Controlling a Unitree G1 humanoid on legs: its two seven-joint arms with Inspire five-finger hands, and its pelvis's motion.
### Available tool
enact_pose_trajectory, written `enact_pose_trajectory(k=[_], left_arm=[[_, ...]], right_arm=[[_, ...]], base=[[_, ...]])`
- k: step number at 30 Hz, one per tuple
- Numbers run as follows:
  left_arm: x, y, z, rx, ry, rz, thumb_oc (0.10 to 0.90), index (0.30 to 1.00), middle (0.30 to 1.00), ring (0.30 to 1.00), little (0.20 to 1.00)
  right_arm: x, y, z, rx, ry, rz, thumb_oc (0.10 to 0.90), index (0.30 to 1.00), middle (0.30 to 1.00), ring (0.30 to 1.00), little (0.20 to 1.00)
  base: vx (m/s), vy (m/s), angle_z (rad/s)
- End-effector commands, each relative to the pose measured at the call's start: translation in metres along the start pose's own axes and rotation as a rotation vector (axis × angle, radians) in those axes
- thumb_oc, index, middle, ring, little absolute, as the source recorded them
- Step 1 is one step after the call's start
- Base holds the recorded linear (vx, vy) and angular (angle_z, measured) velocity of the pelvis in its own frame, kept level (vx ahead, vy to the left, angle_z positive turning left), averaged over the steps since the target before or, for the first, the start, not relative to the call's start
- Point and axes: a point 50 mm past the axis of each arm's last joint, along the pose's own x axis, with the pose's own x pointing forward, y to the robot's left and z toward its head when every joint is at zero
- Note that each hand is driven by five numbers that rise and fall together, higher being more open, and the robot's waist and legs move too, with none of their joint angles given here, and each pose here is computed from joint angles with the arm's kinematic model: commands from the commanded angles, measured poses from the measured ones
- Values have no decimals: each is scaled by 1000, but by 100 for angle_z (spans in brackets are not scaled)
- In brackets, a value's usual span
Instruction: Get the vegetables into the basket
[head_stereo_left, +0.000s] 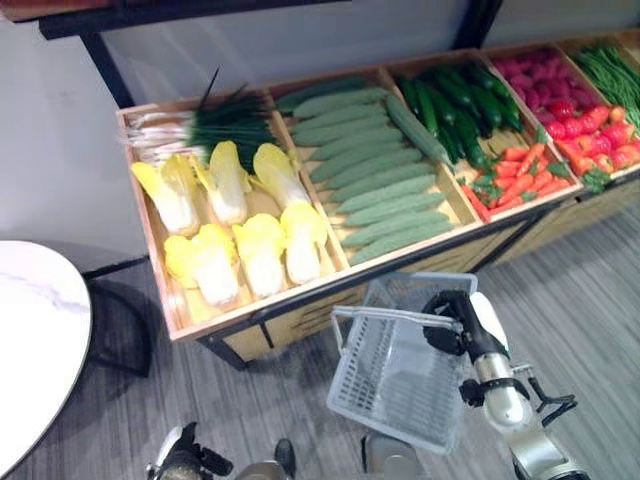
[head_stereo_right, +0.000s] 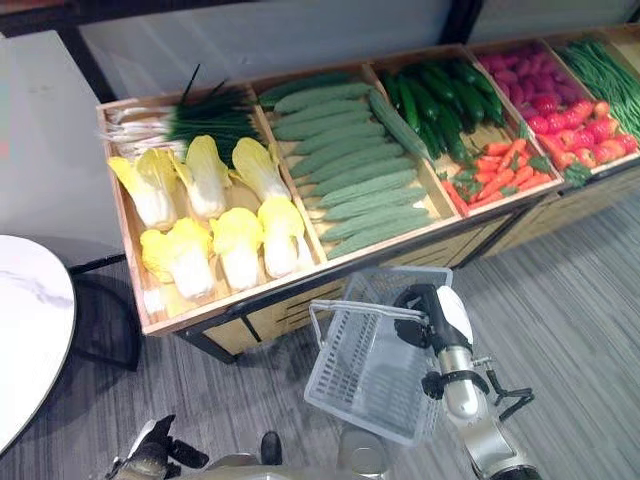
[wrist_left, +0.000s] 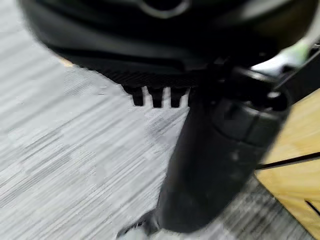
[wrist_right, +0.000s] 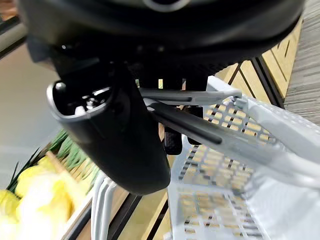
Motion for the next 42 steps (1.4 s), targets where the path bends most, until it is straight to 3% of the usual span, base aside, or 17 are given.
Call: enact_pose_trajectory(k=[1,11,12,17,21,24,25,28,32,34,37,38,42], left_arm=[[6,24,18,-10,-49,81,900,1000,1000,1000,1000],[3,13,1,-29,17,72,900,1000,1000,1000,1000],[2,15,-11,-76,69,96,900,1000,1000,1000,1000],[1,24,-23,-209,135,170,900,1000,1000,1000,1000],[1,48,-18,-505,149,384,900,1000,1000,1000,1000],[-1,74,-26,-861,223,601,900,1000,1000,1000,1000],[-1,75,-26,-862,223,602,900,1000,1000,1000,1000],[-10,94,-52,-1135,369,804,900,1000,1000,1000,1000],[-13,106,-59,-1242,395,875,900,1000,1000,1000,1000],[-12,118,-51,-1232,332,898,900,1000,1000,1000,1000],[-15,161,0,-1148,1,984,900,1000,1000,1000,1000],[-26,181,33,-1104,-215,1035,900,1000,1000,1000,1000],[-69,207,100,-936,-635,1126,900,1000,1000,1000,1000]], right_arm=[[24,-44,55,90,-284,-202,400,300,300,300,300],[14,-53,4,-23,-73,-257,400,300,300,300,300],[7,-47,-20,-15,43,-268,400,300,300,300,300],[-4,-37,-45,-2,165,-264,400,300,300,300,300],[-22,-17,-79,-6,349,-258,400,300,300,300,300],[-35,1,-99,-19,468,-221,400,300,300,300,300],[-35,1,-98,-18,467,-221,400,300,300,300,300],[-57,18,-124,-32,646,-152,400,300,300,300,300],[-69,26,-136,-37,749,-119,400,300,300,300,300],[-78,28,-143,-39,810,-112,400,300,300,300,300],[-89,21,-152,-22,894,-177,400,300,300,300,300],[-95,19,-156,-19,925,-201,400,300,300,300,300],[-110,19,-162,-18,985,-217,400,300,300,300,300]], base=[[23,-214,13],[-2,-46,31],[-32,46,-16],[-18,36,-5],[-12,13,9],[6,-9,11],[6,-5,10],[12,-2,5],[3,0,1],[0,0,0],[-25,2,2],[-33,-9,6],[-20,-17,6]])
